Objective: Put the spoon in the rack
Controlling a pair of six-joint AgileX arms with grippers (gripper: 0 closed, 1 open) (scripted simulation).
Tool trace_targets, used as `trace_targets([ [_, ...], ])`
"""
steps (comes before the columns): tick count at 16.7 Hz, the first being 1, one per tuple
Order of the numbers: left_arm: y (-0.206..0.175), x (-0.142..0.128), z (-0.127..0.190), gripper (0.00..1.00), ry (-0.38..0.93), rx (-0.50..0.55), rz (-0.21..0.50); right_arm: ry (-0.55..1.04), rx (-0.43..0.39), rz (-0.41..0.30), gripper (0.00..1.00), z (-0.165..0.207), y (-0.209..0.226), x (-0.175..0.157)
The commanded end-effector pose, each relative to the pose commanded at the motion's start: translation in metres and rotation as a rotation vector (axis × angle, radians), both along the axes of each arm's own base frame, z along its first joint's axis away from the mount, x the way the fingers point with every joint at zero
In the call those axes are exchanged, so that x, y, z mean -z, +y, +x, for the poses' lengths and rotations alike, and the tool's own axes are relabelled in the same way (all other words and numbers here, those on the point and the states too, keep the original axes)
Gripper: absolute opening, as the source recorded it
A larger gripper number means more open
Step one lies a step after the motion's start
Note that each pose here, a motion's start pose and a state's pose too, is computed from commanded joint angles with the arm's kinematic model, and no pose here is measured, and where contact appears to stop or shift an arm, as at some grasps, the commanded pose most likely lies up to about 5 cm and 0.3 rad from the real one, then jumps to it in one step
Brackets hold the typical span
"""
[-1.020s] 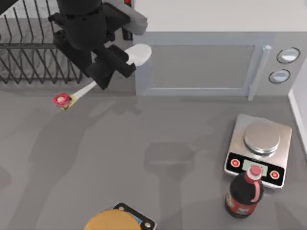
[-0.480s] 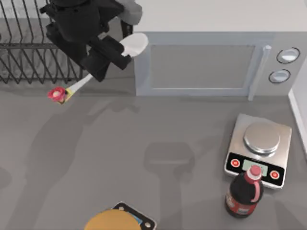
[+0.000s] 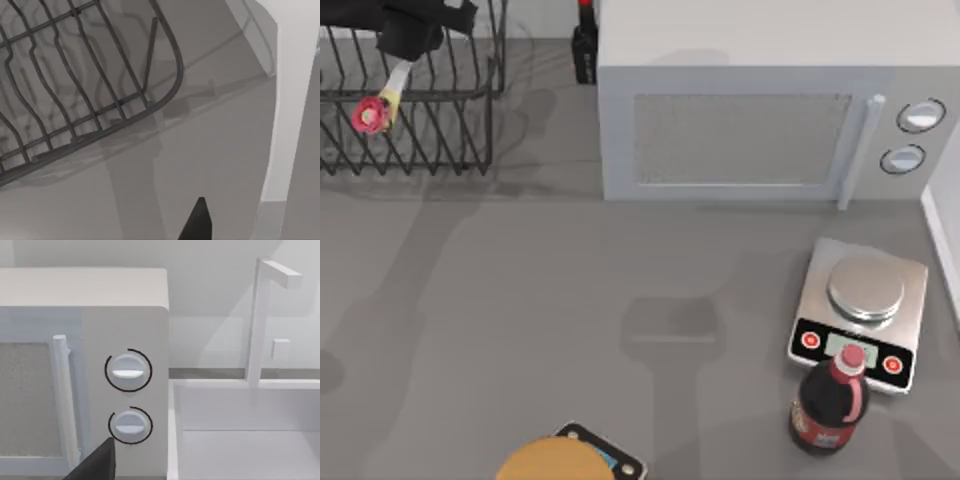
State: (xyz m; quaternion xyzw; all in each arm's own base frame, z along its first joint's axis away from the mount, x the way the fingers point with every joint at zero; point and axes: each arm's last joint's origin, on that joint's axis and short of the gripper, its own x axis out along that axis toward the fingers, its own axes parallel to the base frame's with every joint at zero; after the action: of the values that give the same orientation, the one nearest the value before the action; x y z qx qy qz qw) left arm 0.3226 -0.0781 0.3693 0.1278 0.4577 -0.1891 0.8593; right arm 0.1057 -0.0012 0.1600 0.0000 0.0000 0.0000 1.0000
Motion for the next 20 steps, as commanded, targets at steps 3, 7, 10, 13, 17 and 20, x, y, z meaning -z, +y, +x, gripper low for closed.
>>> trace_targets([
  [3,0.041,-0.017,-0.026,0.00,-0.229,-0.140,-0.105,0.000,0.000,0.000,1.00,0.000,0.000,0.000],
  [7,0.083,-0.040,-0.077,0.00,-0.605,-0.281,-0.216,0.000,0.000,0.000,1.00,0.000,0.000,0.000],
  [10,0.100,-0.049,-0.117,0.00,-0.829,-0.342,-0.260,0.000,0.000,0.000,1.00,0.000,0.000,0.000],
  [13,0.106,-0.049,-0.138,0.00,-0.943,-0.374,-0.276,0.000,0.000,0.000,1.00,0.000,0.000,0.000],
  [17,0.107,-0.049,-0.141,0.00,-0.958,-0.379,-0.278,0.000,0.000,0.000,1.00,0.000,0.000,0.000],
  [20,0.107,-0.049,-0.137,0.00,-0.957,-0.374,-0.277,0.000,0.000,0.000,1.00,0.000,0.000,0.000],
])
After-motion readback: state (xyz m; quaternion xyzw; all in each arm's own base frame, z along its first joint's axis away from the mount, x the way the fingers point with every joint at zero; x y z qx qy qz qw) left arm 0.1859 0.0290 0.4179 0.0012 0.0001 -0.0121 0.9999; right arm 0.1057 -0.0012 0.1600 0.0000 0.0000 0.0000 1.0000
